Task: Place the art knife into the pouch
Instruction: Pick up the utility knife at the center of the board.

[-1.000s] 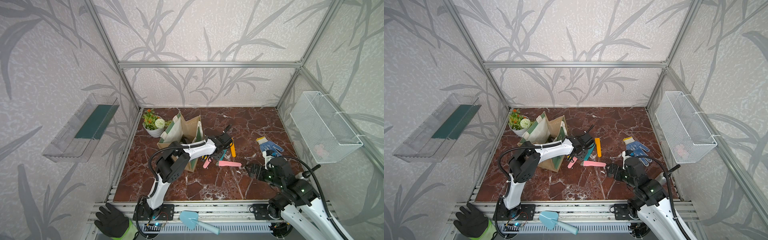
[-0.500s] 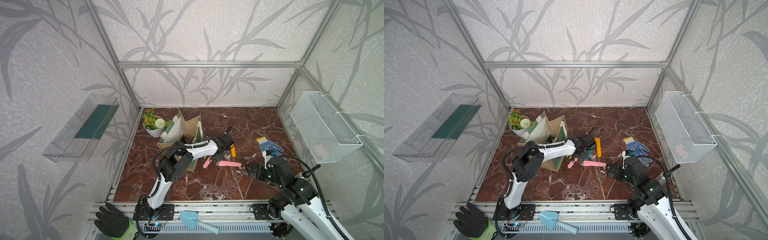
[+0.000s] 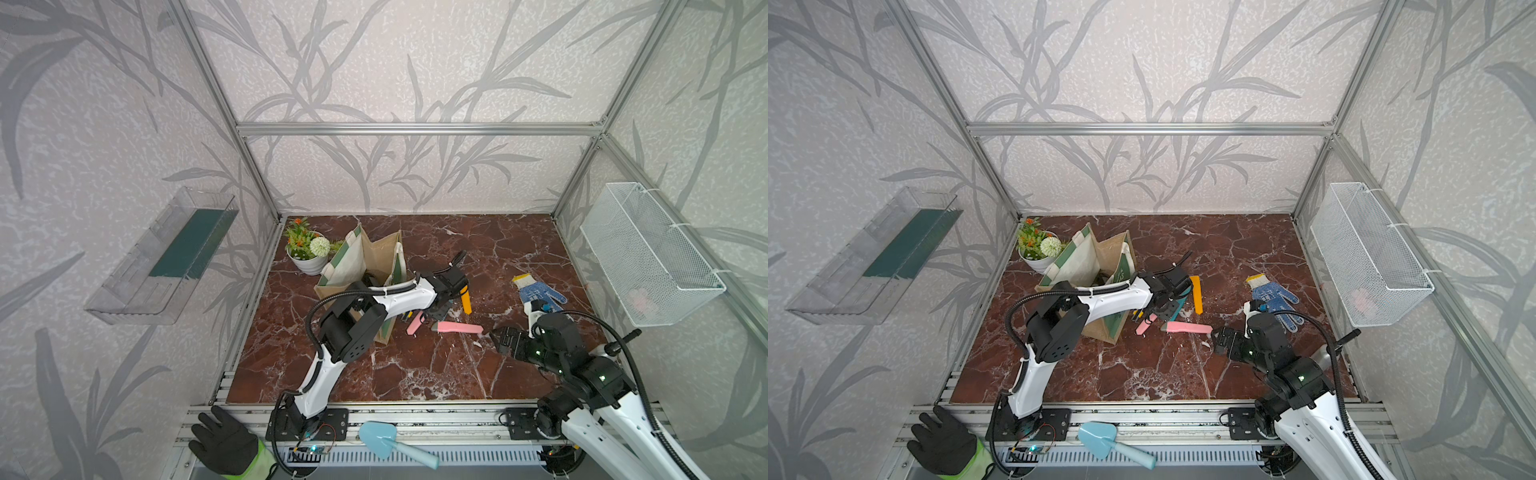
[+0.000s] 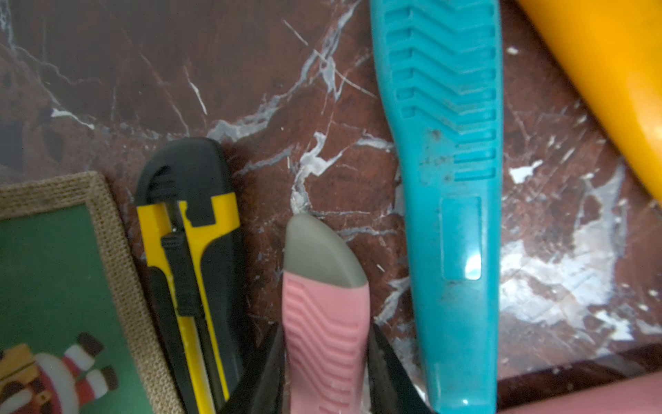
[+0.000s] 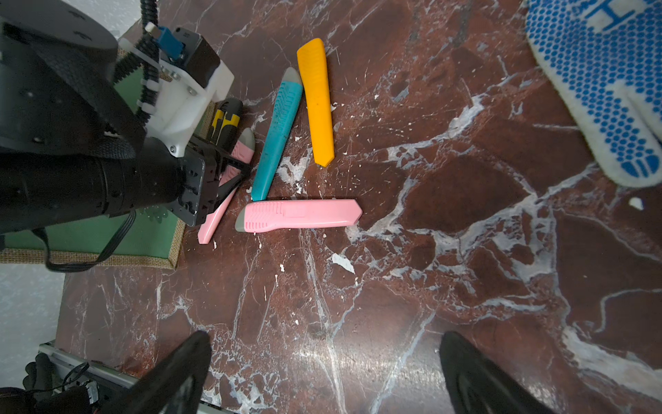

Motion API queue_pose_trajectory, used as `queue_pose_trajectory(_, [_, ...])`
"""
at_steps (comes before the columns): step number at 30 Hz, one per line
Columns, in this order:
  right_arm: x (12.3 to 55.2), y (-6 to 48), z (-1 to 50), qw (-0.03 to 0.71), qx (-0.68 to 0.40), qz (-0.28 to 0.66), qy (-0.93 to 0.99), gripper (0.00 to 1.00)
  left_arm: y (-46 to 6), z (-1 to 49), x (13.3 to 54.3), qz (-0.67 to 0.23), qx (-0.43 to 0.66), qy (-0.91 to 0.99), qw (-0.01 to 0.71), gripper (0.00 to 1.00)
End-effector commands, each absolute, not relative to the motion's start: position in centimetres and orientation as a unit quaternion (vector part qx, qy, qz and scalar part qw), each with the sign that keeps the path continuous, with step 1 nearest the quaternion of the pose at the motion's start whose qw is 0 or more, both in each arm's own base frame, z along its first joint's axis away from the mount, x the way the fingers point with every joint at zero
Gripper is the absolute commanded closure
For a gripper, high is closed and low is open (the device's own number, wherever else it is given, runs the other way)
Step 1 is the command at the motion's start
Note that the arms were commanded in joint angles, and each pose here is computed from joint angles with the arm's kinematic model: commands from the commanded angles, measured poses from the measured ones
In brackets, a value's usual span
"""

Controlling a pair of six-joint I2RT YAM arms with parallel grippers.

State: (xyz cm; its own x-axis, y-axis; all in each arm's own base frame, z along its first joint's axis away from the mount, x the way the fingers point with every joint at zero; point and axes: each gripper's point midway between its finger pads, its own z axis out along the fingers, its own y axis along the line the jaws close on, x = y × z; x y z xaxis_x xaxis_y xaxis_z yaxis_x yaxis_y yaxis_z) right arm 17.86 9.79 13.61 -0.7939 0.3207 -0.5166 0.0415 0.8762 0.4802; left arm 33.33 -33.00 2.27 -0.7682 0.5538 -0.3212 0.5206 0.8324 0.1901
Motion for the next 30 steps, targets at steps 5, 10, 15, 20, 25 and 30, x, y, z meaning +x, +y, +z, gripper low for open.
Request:
queue_pose_trajectory(5, [18.3, 9.8, 13.2, 0.306, 0.105, 0.226, 0.919, 0.00, -32.5, 0.2, 32.8, 0.045, 0.292, 0.944, 0.148, 0.69])
queue_pose_trajectory(10, [18.4, 9.8, 13.2, 0.306, 0.104, 0.225, 0.919, 0.00, -32.7, -0.1, 32.4, 0.035, 0.297, 0.944, 0.138, 0.69])
queue_pose_trajectory(15, [18.5, 9.8, 13.1, 0.308, 0.104, 0.223, 0.919, 0.00, -32.6, -0.1, 32.6, 0.035, 0.297, 0.944, 0.137, 0.72])
queue_pose_trajectory(20, [18.6, 9.9, 12.9, 0.305, 0.105, 0.223, 0.920, 0.00, -32.5, 0.2, 32.8, 0.031, 0.296, 0.945, 0.138, 0.85])
queue_pose_trajectory(25, [18.7, 9.8, 12.9, 0.306, 0.105, 0.220, 0.920, 0.00, -32.3, 0.3, 33.1, 0.031, 0.293, 0.946, 0.137, 0.84])
queue_pose_trajectory(30, [18.7, 9.7, 13.0, 0.308, 0.104, 0.217, 0.920, 0.00, -31.7, -0.5, 33.4, 0.035, 0.287, 0.949, 0.124, 0.80])
